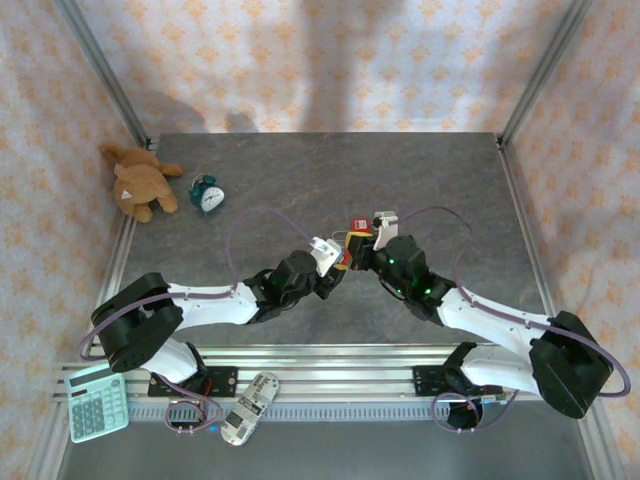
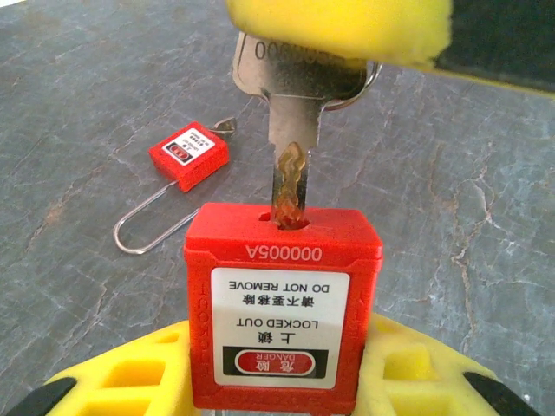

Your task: Unlock with the key

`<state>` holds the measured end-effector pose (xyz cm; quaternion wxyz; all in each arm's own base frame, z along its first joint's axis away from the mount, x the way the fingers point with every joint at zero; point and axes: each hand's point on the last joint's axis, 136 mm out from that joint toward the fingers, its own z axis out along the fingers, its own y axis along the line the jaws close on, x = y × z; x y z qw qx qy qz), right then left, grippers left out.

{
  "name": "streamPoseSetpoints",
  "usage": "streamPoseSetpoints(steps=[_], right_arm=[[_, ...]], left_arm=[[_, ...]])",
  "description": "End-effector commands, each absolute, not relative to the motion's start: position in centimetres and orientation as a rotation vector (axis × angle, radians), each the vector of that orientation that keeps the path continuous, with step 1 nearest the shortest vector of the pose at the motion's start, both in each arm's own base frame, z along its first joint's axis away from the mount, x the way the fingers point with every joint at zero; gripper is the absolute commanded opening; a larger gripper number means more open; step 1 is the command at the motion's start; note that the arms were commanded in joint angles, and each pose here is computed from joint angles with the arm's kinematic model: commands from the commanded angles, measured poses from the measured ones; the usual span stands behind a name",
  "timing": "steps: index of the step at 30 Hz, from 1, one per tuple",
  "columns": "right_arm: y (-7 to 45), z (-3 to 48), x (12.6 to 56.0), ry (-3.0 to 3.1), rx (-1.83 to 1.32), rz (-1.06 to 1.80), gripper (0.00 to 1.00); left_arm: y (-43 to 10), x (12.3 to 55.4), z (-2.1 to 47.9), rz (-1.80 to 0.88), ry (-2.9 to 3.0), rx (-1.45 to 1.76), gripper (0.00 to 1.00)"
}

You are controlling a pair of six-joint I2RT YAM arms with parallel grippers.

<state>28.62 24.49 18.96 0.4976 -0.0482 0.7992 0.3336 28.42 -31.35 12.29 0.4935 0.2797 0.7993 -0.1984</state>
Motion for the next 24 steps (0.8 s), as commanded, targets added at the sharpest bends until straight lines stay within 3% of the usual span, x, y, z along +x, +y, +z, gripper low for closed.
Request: streamPoseSetpoints(steps=[1, 13, 24], right_arm=[[24.8, 18.0, 27.6, 2.004, -0.161, 0.768, 0.00], [23.6, 22.7, 29.3, 1.890, -0.156, 0.631, 0.00], [23.5, 23.6, 29.4, 1.883, -0.167, 0.630, 0.00]], left_arm=[[-33.5, 30.3, 20.7, -0.623, 1.692, 0.545, 0.30], [-34.6, 29.0, 17.0, -0.622, 1.758, 0.610, 0.30], [-34.4, 28.4, 16.4, -0.602, 1.756, 0.617, 0.30]])
